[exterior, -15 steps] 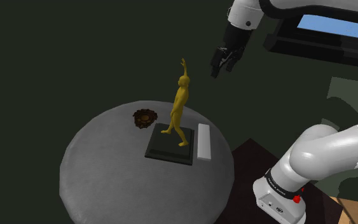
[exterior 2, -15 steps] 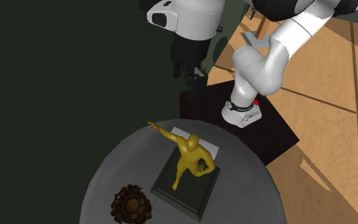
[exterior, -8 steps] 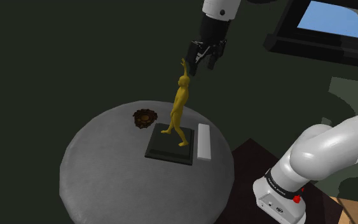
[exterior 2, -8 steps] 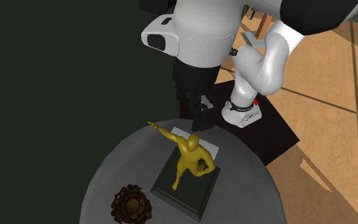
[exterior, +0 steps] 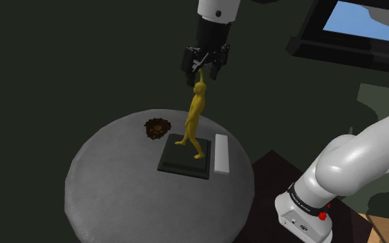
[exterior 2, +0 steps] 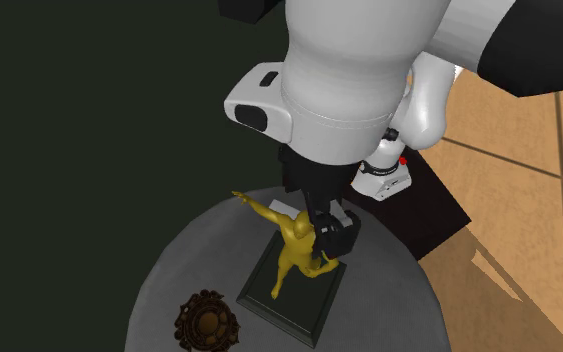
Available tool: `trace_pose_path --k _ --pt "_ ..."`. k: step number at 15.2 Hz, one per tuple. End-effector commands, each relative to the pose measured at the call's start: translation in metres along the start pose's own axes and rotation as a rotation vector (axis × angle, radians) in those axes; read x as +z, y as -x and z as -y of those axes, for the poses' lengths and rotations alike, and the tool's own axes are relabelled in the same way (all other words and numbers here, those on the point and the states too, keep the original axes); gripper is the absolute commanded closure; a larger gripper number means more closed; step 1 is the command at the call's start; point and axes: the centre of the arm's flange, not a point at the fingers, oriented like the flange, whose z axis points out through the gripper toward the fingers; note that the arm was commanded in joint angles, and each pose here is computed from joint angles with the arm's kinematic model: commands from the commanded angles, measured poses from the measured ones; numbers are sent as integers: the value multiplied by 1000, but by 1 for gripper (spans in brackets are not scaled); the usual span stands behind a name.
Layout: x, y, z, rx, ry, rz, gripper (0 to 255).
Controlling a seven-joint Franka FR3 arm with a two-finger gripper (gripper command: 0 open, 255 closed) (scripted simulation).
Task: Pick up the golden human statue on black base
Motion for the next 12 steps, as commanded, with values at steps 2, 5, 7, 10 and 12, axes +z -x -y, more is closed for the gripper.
trace_pose_path --k 2,5,7,10,12 --pt "15 0 0 0 0 0 0" --pt "24 1 0 0 0 0 0" --pt "23 0 0 0 0 0 255" --pt "23 0 0 0 0 0 255" --pt "23 0 0 0 0 0 255"
